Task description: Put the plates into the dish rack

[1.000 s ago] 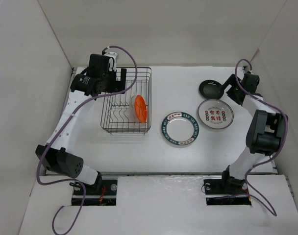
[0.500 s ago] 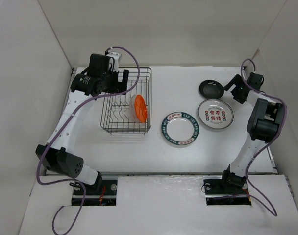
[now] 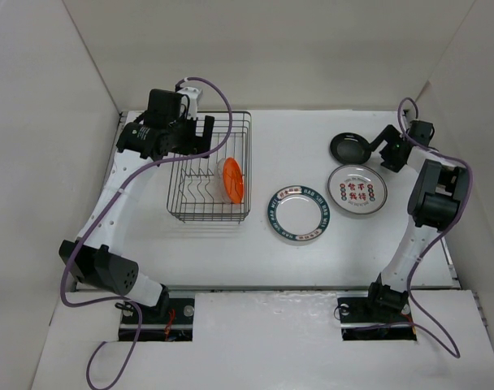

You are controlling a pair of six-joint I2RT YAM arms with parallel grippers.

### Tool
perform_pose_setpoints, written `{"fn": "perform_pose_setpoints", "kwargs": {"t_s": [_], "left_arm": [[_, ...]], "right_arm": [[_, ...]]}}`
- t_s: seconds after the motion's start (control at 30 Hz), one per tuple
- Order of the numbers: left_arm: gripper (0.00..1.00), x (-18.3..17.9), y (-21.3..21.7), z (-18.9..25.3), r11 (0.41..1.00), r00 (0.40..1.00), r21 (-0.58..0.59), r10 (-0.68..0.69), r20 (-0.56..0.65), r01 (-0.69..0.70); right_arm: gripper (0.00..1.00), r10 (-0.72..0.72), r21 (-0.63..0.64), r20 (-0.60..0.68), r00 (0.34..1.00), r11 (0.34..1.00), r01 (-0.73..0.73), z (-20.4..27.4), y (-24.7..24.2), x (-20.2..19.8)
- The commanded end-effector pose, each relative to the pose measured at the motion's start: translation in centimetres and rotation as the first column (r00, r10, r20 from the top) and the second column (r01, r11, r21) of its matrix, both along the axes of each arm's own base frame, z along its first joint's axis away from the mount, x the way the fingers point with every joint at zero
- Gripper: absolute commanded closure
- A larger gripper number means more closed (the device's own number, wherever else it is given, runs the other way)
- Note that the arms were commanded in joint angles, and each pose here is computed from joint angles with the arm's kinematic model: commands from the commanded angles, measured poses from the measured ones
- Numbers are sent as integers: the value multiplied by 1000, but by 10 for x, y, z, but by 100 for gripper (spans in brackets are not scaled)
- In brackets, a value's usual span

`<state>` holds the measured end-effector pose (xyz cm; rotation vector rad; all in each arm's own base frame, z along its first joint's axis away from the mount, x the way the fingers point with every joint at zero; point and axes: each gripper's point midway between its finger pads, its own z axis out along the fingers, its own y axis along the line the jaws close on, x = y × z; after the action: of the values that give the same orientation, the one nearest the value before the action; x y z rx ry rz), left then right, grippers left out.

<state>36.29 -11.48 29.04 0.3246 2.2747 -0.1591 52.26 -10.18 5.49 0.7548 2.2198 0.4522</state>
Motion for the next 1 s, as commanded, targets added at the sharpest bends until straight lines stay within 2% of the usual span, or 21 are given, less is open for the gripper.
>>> {"fn": "perform_pose_setpoints", "kwargs": {"t_s": [0.0, 0.1, 0.33, 0.4, 0.47, 0.53, 0.57, 0.67, 0.77, 0.97], "left_arm": [[1, -1, -2, 24, 1000, 998, -16, -14, 63, 15], [1, -1, -2, 24, 1000, 998, -16, -14, 63, 15], [1, -3, 0, 29, 1000, 997, -13, -7, 74, 8], [1, -5, 1, 32, 1000, 997, -16, -6, 82, 8], [1, -5, 1, 32, 1000, 997, -16, -6, 82, 8], [1, -7, 2, 36, 1000, 996, -19, -6, 91, 8], [1, -7, 2, 36, 1000, 996, -19, -6, 91, 8], [1, -9, 2, 39, 1000, 995, -22, -6, 101, 8], [1, -11, 5, 35, 1000, 996, -13, 1, 93, 0], [1, -16, 6, 36, 1000, 994, -19, 1, 110, 1]], "right_arm": [[5, 30, 10, 0, 1000, 999, -30, 6, 2, 5], [8, 47, 29, -1, 999, 998, -47, 4, 5, 8], [26, 41, 51, -79, 996, 998, -37, -4, 6, 2], [38, 36, 53, -104, 994, 998, -30, -4, 5, 1], [40, 37, 65, -134, 990, 998, -28, -9, 6, -4], [51, 37, 66, -137, 990, 997, -28, -7, 5, -1], [53, 38, 72, -154, 987, 997, -27, -13, 6, -3], [60, 32, 71, -172, 985, 997, -20, -13, 4, -1], [60, 33, 74, -181, 983, 997, -20, -12, 4, -1], [68, 28, 83, -192, 981, 996, -12, -14, 2, 4]]}}
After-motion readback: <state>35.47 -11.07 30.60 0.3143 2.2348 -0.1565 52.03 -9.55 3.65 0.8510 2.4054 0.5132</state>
